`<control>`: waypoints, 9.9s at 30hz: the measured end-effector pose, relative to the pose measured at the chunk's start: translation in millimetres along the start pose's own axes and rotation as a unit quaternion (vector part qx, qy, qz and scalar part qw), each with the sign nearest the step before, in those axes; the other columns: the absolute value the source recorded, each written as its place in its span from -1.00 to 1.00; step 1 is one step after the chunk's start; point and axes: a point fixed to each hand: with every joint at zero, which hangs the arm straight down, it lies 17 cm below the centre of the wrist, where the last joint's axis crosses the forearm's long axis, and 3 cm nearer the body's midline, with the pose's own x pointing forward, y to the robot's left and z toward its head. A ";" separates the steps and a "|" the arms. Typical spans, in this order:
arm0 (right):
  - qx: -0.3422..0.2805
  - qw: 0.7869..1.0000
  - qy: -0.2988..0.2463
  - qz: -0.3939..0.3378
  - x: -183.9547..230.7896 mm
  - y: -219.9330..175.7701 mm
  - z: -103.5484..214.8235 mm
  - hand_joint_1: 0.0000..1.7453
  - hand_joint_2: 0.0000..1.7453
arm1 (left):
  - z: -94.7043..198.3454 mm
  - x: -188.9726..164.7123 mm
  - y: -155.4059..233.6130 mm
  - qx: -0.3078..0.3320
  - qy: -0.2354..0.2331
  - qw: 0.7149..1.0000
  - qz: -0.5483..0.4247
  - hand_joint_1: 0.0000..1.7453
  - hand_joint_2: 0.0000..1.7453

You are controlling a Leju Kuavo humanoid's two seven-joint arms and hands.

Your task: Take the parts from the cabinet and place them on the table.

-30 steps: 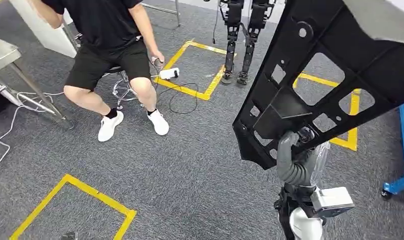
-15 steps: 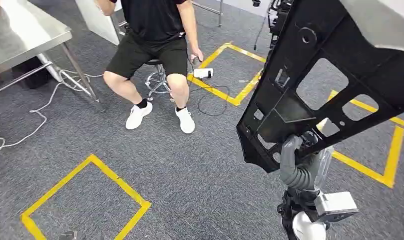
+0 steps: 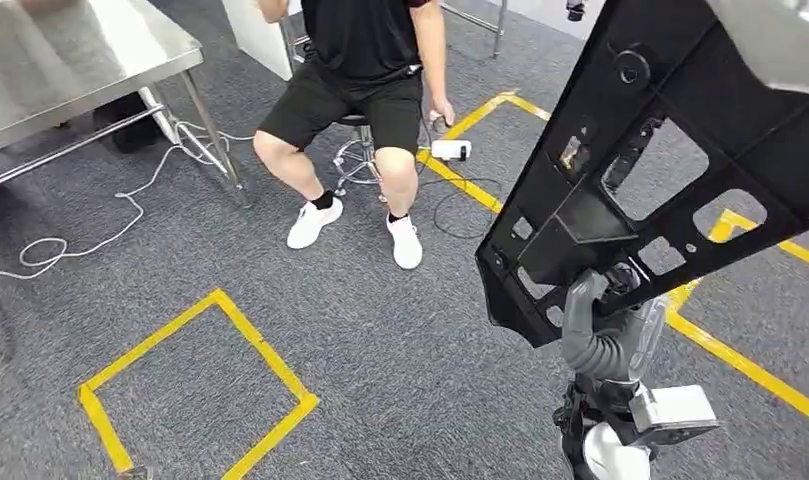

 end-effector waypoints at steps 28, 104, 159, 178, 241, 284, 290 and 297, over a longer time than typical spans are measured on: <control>-0.003 1.000 -0.006 0.002 3.2 -0.5 -4.7 1.00 1.00 | -0.3 -4.0 15.4 0.022 0.007 1.000 0.015 -1.00 1.00; -0.003 0.999 -0.027 0.033 14.2 -0.8 -11.9 1.00 1.00 | 0.7 -2.3 18.8 0.017 -0.008 1.000 -0.020 -1.00 1.00; 0.018 0.999 -0.012 0.032 -4.6 6.8 -11.9 1.00 1.00 | 4.8 -17.7 13.4 0.016 0.022 0.998 -0.053 -1.00 1.00; 0.016 0.999 -0.016 0.032 -2.4 5.9 -15.0 1.00 1.00 | 4.9 -17.9 15.4 0.015 0.022 0.998 -0.050 -1.00 1.00; -0.005 0.997 -0.014 0.080 -4.5 -12.8 -16.4 1.00 1.00 | 4.3 -13.0 13.5 0.007 0.010 0.999 -0.044 -1.00 1.00; 0.005 0.993 -0.018 0.121 -9.9 -1.7 -20.2 1.00 1.00 | 7.3 -19.2 23.5 0.025 0.017 0.999 -0.027 -1.00 1.00; 0.008 0.992 -0.023 0.127 -6.4 10.6 -18.9 1.00 1.00 | 11.5 -24.9 30.3 0.033 0.019 0.999 -0.020 -1.00 1.00; 0.020 0.989 -0.022 0.142 -8.1 20.5 -16.0 1.00 1.00 | 15.2 -30.9 32.5 0.031 0.025 0.999 -0.023 -1.00 1.00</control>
